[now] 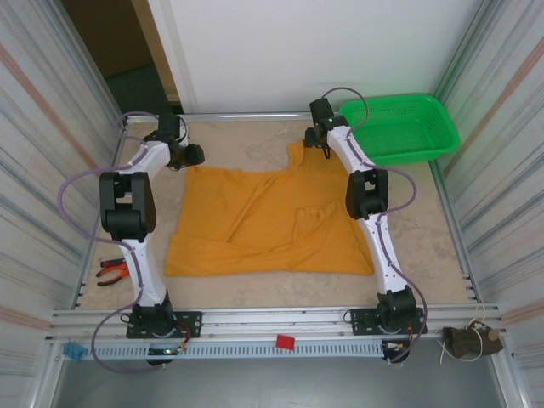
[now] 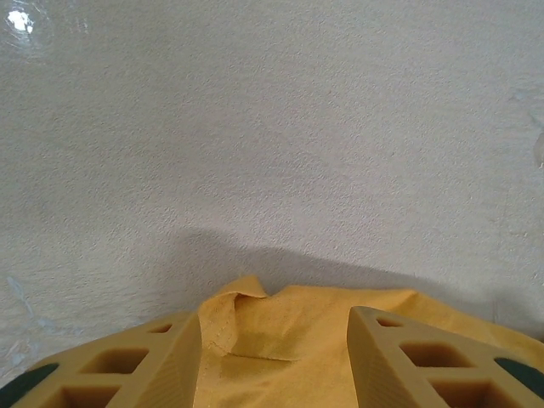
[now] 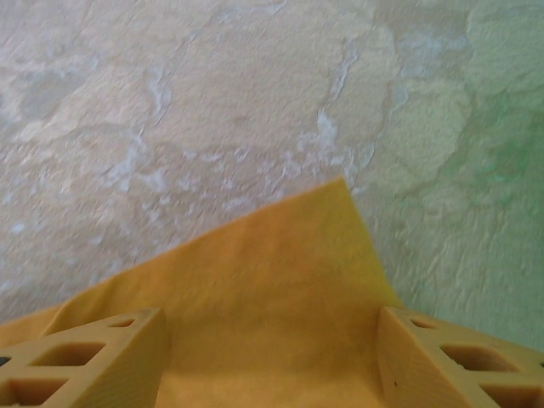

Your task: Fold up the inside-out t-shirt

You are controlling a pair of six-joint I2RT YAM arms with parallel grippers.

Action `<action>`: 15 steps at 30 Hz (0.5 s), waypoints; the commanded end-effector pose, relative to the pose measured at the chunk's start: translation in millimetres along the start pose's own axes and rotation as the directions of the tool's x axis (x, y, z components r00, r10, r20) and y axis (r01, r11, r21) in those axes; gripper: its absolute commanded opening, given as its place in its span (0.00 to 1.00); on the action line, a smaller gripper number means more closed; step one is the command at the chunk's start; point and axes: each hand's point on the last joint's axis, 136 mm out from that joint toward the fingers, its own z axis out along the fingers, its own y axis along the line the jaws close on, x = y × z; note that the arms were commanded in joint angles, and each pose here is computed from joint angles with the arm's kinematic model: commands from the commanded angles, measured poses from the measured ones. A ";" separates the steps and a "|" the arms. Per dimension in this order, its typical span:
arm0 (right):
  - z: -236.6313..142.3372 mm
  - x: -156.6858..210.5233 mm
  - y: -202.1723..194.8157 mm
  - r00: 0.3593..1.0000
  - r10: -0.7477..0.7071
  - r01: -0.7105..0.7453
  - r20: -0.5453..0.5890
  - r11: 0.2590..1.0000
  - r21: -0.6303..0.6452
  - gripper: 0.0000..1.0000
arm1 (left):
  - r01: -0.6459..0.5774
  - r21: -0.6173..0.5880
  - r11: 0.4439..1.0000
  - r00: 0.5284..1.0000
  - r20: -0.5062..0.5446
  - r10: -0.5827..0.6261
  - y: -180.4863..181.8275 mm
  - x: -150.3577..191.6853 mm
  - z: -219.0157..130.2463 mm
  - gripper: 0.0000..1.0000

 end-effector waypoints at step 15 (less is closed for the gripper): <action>8.7 -7.6 9.4 0.993 0.115 -0.120 -0.036 0.972 -0.202 0.59 | -0.010 -0.056 0.998 0.990 -0.138 0.002 7.9 25.4 31.6 0.32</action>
